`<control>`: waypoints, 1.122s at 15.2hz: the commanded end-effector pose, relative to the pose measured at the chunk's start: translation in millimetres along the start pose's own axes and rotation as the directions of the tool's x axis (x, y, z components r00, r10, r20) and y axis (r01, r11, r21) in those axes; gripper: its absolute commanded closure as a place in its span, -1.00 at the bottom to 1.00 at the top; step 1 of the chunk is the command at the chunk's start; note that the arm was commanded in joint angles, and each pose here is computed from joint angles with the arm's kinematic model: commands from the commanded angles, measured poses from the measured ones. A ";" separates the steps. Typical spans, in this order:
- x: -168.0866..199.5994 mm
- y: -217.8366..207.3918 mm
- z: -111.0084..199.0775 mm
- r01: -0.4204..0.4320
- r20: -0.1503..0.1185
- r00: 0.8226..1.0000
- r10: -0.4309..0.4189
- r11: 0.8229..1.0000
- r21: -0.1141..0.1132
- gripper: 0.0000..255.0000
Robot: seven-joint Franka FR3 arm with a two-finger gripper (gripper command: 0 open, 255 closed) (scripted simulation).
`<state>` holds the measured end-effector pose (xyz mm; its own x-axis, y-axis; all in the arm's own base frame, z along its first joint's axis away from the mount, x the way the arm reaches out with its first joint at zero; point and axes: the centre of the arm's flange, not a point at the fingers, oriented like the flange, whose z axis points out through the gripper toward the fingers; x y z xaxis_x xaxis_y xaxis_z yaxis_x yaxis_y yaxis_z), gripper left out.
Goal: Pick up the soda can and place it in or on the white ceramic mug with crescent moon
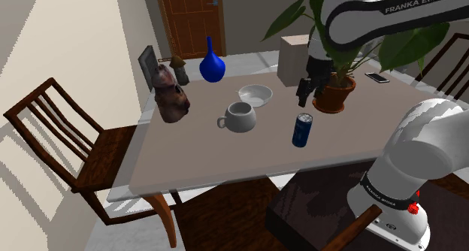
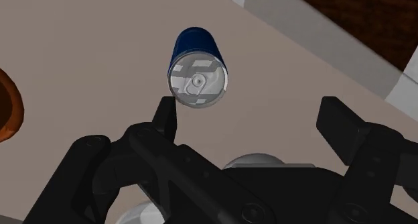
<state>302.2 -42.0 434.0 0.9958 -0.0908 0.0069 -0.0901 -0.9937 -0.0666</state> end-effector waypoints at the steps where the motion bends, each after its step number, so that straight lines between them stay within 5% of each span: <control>1: -2.1 9.4 22.7 0.020 -0.022 1.000 -0.020 1.000 -0.007 -1.00; 6: -1.2 30.9 76.7 0.061 -0.060 0.996 -0.062 0.998 -0.024 -1.00; 17: 1.2 31.7 116.6 0.061 -0.060 0.996 -0.062 0.998 -0.024 -1.00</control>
<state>302.0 -66.0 315.9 0.9970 -0.0324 0.0709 -0.0294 -0.9987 -0.0424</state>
